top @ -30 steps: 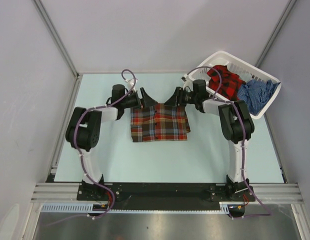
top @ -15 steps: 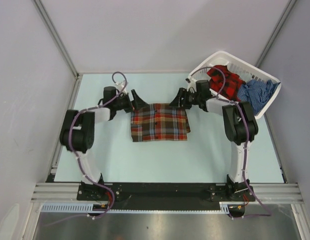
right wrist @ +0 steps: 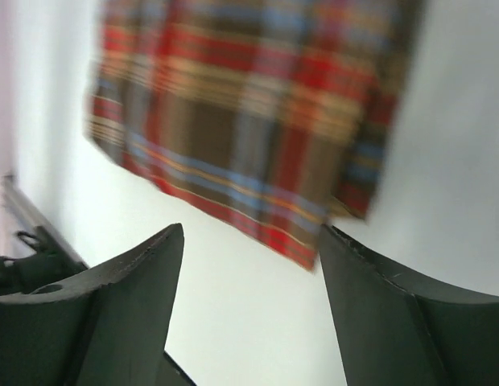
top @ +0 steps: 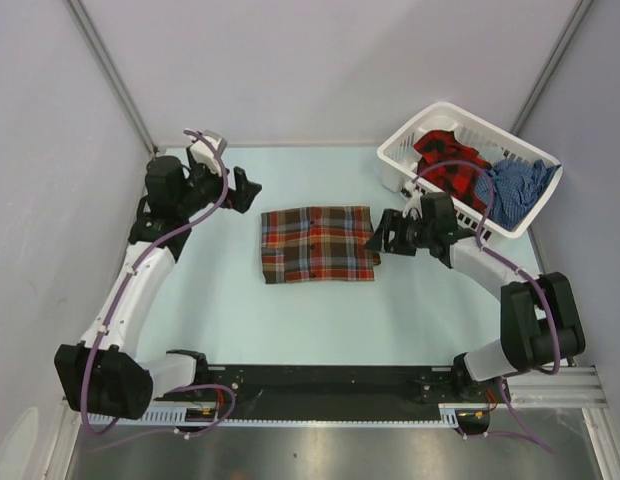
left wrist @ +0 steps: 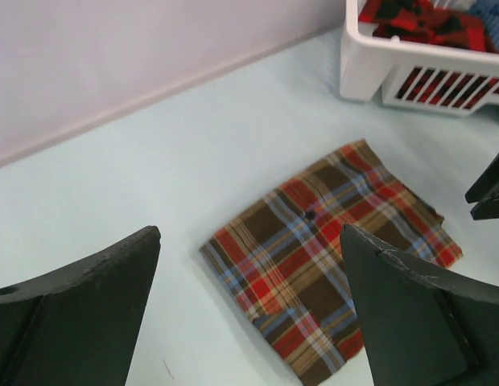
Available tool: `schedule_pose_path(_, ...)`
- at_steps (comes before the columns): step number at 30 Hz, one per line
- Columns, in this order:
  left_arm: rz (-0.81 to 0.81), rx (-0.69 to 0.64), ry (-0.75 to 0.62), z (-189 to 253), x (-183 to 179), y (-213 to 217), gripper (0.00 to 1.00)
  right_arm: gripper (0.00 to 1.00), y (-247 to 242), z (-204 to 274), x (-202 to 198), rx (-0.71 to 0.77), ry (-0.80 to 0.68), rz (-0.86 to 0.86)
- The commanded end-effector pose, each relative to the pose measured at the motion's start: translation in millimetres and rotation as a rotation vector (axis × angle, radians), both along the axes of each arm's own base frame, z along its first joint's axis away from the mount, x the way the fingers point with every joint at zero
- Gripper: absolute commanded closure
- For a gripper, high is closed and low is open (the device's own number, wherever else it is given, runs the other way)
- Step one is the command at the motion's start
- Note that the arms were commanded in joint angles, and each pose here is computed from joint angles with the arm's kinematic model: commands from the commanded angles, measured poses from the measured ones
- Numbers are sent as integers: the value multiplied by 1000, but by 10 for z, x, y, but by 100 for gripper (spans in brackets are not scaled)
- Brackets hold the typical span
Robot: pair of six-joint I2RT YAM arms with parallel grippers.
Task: Fold and stack the long sleeve shirts
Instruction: Fold the shirt
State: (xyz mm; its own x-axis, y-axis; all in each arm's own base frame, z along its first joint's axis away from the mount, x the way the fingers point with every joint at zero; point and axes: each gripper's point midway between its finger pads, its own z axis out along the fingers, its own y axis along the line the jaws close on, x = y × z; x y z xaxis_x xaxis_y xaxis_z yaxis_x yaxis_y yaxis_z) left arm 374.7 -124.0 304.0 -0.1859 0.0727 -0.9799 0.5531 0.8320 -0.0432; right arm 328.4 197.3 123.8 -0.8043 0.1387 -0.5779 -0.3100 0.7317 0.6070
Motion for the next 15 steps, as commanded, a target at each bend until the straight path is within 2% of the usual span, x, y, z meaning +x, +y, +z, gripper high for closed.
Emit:
schedule_pose_path(1, -53, 51, 83, -244, -189, -78, 1, 27, -180, -402, 86, -113, 37, -102)
schedule_pose_path(6, -75, 110, 196, -661, -264, -62, 0, 29, -185, -520, 395, -134, 11, -117)
schedule_pose_path(10, -132, 85, 259, -819, -364, -149, 0, 29, -119, -584, 624, -125, 8, -129)
schedule_pose_path(12, -101, 82, 268, -865, -327, -119, 0, 32, -80, -785, 546, -144, 107, -103)
schedule_pose_path(14, -64, 77, 296, -930, -296, -48, 0, 34, -41, -711, 541, -161, 97, -63)
schedule_pose_path(15, -55, 68, 307, -954, -297, -19, 1, 34, -58, -524, 521, -162, 40, -56)
